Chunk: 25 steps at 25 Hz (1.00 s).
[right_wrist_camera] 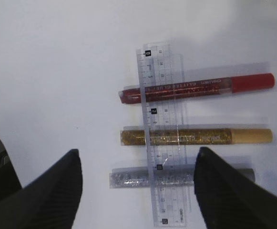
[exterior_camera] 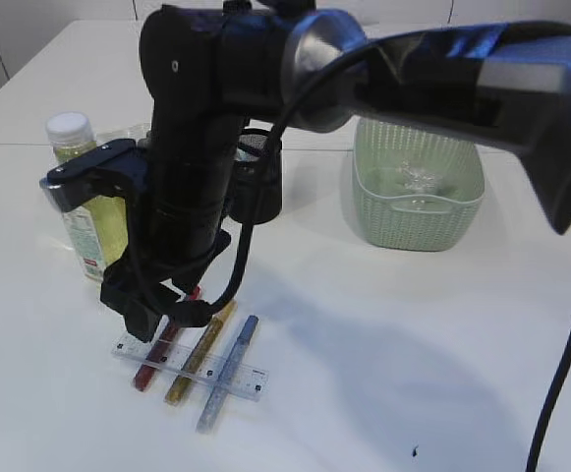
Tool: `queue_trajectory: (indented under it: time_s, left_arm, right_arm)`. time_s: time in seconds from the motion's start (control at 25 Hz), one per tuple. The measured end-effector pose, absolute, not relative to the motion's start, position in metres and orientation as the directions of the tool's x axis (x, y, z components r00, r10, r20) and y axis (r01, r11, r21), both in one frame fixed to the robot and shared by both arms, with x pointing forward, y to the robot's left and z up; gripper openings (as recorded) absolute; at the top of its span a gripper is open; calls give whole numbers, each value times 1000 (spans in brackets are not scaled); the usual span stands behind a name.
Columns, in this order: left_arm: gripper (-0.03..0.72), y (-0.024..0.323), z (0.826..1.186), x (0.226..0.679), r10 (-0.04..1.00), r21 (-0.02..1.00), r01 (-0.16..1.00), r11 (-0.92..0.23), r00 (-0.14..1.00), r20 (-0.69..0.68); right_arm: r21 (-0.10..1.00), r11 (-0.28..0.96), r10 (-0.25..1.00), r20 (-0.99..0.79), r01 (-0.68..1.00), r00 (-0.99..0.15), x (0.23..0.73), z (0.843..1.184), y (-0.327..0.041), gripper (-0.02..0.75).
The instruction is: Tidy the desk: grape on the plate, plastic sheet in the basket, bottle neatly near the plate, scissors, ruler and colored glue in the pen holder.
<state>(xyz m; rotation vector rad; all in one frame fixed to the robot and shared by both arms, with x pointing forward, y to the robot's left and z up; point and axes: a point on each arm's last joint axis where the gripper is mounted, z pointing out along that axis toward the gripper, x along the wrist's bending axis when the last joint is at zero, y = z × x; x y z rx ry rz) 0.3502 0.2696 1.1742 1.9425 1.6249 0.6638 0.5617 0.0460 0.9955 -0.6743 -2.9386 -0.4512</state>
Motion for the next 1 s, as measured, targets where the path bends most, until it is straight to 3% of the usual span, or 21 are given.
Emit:
queue_trajectory:
  time_s: [0.36, 0.76, 1.0]
  left_arm:
    - [253, 270, 1174, 350, 986, 664, 733, -148, 160, 43]
    - [253, 271, 1174, 351, 986, 666, 730, -152, 155, 56]
    - [253, 271, 1175, 351, 986, 667, 729, -153, 153, 60]
  right_arm:
    - [270, 864, 397, 149, 424, -905, 571, 964, 55, 566]
    - [336, 852, 388, 109, 402, -915, 577, 957, 61, 566]
    - [292, 863, 393, 128, 413, -911, 579, 930, 63, 565]
